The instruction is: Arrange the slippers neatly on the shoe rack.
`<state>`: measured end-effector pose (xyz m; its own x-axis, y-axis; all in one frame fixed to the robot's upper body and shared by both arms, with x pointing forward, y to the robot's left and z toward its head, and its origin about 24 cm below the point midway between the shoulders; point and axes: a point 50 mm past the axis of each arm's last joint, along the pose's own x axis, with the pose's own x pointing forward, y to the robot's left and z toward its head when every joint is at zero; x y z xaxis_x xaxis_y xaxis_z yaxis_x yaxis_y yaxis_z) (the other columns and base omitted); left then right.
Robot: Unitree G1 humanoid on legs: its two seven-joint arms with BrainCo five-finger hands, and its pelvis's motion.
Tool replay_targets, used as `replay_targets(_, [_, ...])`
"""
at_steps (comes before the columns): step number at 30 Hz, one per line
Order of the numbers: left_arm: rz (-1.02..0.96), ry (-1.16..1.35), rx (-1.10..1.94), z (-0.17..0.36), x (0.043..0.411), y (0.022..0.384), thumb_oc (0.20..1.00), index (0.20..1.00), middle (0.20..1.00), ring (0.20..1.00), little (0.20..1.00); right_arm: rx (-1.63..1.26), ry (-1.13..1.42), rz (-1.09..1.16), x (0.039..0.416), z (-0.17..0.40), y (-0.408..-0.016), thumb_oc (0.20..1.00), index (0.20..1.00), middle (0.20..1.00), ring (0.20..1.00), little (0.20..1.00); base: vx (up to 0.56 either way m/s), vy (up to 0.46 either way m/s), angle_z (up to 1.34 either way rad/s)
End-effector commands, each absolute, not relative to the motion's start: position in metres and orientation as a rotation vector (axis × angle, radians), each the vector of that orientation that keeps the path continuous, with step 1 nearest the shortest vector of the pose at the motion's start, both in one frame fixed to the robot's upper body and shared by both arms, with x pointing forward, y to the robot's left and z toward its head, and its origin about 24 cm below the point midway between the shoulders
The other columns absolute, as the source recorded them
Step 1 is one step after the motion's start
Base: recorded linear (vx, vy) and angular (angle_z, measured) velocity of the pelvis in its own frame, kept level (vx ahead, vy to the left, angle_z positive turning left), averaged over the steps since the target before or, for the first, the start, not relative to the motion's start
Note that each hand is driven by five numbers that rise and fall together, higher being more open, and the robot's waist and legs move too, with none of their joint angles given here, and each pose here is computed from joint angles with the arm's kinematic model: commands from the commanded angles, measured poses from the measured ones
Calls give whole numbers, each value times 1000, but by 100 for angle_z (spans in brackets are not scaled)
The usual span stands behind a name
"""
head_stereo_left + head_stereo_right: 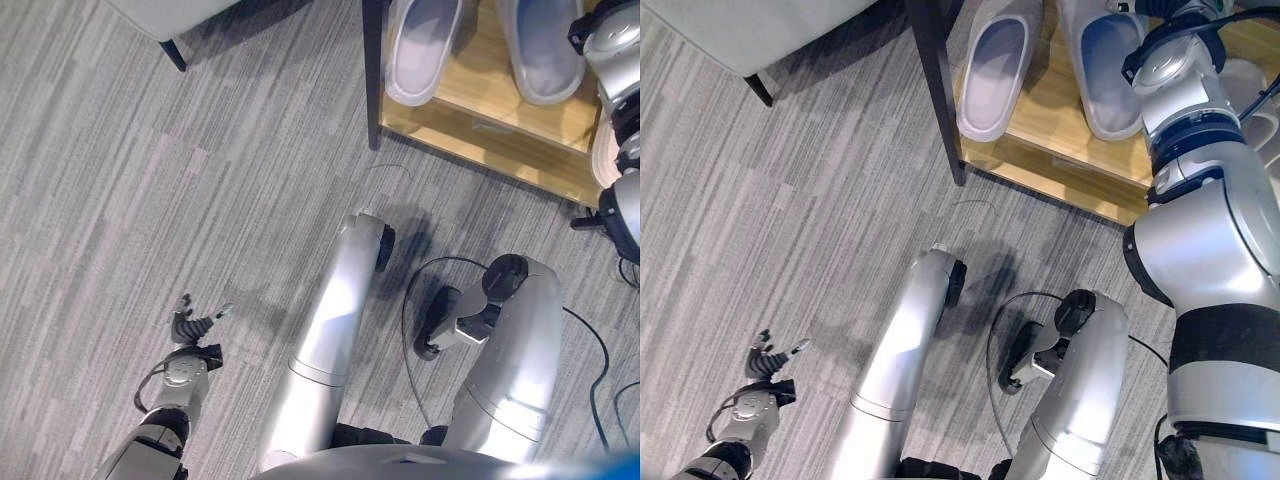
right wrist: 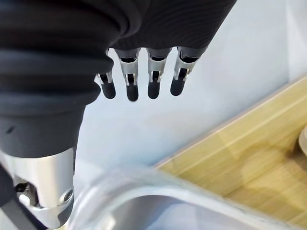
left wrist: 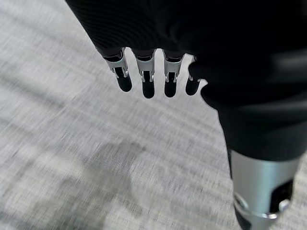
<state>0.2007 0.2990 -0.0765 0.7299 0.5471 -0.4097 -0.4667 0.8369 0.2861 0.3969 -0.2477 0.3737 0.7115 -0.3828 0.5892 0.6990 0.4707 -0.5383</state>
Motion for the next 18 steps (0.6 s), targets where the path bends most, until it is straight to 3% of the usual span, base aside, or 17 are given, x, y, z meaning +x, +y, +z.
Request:
replay_targets(1, [583,469,235,-62,203,321,1000,1000,1000,1000,1000,-801,-523,-716,386,404,-243,1000,1000,1000,1000,1000,0,0,0])
replay_targets(18, [644,530,215,-72,199,319,1000,1000,1000,1000,1000,-705,-389,-601,414,326,-221,1000,1000,1000,1000,1000,-16,13,-4])
